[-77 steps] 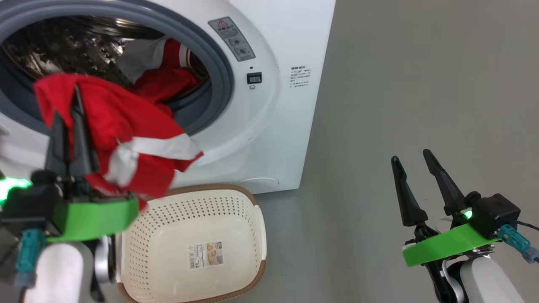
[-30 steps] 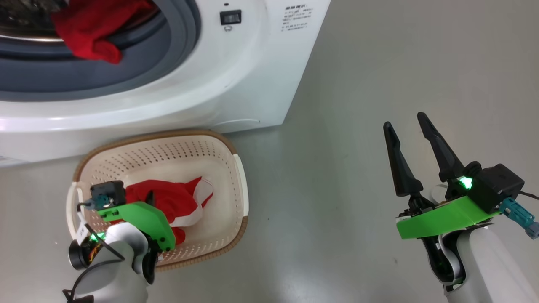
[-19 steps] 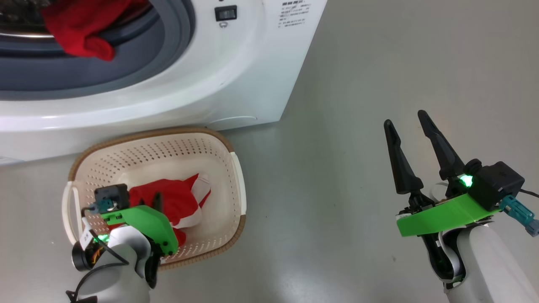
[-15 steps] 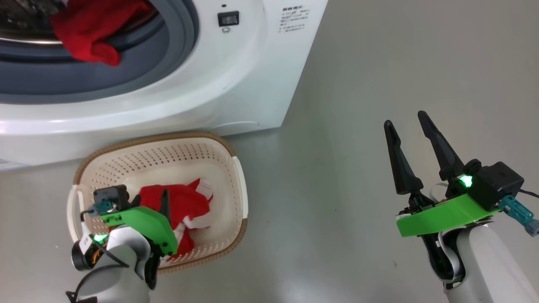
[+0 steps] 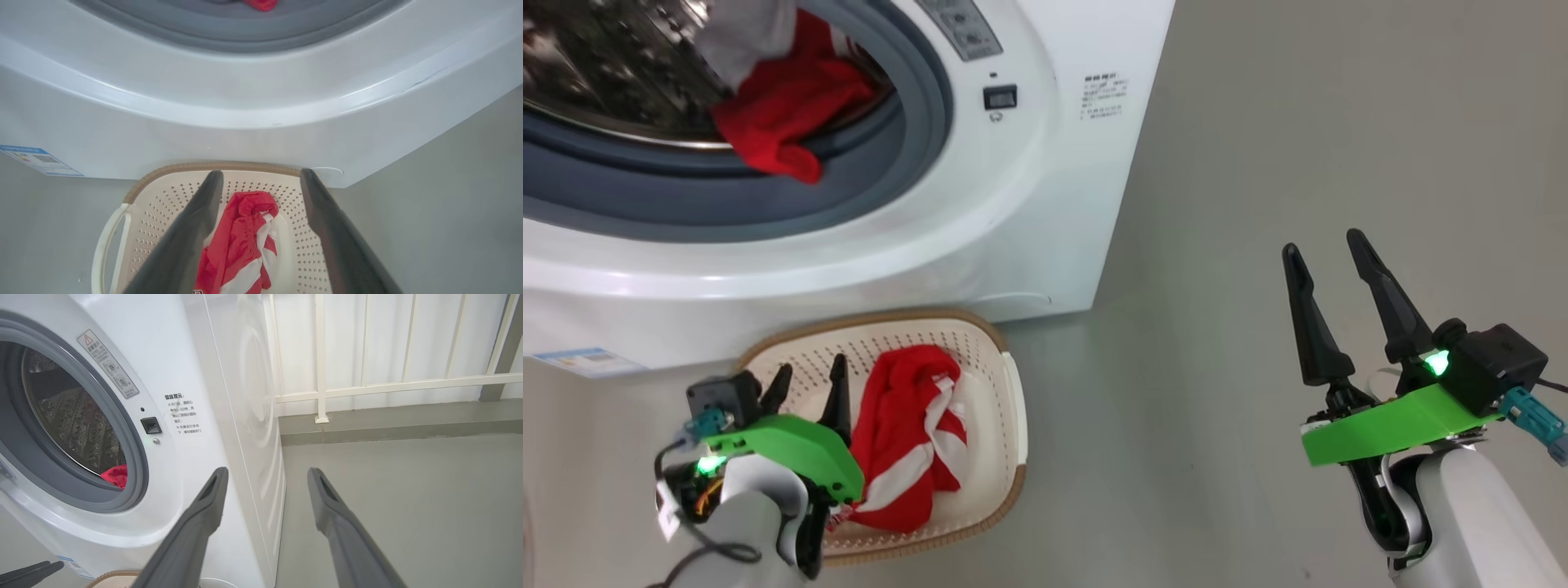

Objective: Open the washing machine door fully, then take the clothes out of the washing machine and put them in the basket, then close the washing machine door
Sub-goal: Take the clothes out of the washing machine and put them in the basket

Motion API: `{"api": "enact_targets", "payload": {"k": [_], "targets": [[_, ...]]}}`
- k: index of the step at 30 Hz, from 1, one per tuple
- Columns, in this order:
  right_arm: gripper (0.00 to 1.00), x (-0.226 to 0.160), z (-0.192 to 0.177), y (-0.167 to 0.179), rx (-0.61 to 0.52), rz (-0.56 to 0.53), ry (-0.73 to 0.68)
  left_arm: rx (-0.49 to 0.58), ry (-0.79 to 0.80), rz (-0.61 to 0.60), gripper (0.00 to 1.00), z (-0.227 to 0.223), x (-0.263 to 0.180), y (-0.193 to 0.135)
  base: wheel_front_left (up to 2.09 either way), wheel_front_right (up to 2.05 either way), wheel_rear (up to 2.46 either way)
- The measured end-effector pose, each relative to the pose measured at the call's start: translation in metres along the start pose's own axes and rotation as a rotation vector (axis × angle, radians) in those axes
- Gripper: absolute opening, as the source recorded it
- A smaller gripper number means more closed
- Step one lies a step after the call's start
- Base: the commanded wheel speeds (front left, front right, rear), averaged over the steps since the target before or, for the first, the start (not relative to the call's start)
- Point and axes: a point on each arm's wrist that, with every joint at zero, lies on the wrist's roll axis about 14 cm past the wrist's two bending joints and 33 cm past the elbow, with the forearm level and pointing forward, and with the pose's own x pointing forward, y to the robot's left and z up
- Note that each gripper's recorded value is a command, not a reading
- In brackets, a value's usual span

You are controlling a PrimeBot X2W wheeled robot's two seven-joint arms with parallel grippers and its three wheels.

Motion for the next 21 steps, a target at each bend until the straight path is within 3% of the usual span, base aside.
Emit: {"api": "enact_targets", "payload": {"k": [14,21], "targets": [[1.00,-0.033,0.022,0.002,-0.021,-0.023,-0.038,0.044,-0.373,0.006,1.00,0.081,-0.077,0.002,0.00,0.00,0.00],[1.00,-0.055,0.025,0.010,-0.018,-0.009,-0.042,0.067,-0.459,0.017,1.00,0.090,-0.118,0.007,0.00,0.00,0.00]]}}
